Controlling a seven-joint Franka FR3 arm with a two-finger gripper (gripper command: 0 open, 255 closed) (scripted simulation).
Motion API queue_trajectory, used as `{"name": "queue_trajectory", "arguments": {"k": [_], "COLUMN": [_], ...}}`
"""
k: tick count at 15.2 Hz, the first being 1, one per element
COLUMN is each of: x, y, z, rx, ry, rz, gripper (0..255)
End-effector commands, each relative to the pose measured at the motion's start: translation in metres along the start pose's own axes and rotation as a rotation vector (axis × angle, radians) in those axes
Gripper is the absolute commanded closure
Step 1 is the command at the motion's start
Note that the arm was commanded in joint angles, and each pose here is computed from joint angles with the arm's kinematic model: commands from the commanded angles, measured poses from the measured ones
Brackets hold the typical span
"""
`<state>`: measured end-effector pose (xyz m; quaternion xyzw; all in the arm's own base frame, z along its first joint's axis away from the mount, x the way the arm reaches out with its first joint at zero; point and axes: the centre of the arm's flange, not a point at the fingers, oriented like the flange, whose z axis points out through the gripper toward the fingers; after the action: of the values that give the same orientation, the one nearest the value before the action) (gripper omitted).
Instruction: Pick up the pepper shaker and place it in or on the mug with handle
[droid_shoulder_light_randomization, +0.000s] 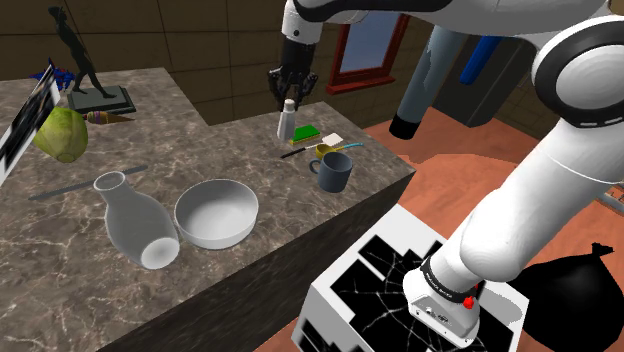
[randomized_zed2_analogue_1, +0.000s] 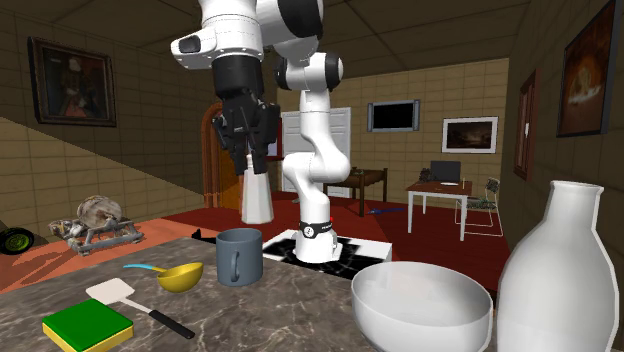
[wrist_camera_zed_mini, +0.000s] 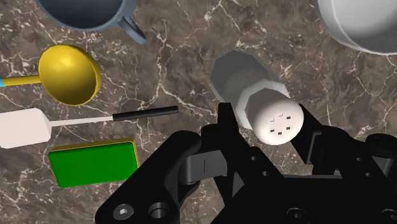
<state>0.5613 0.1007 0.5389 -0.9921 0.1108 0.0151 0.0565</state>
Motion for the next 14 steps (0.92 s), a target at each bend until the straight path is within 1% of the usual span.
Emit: {"name": "queue_trajectory", "arguments": {"k": [1,11,14], "x": [-0.014,-0.075,-0.075], "y": [0.022,0.133,0.135], "z": [-0.007,-0.044,-0.028], "rx": [0.0,0.0,0.0], "ry": [0.0,0.0,0.0], "rz": [0.0,0.0,0.0], "gripper": [255,255,255]}}
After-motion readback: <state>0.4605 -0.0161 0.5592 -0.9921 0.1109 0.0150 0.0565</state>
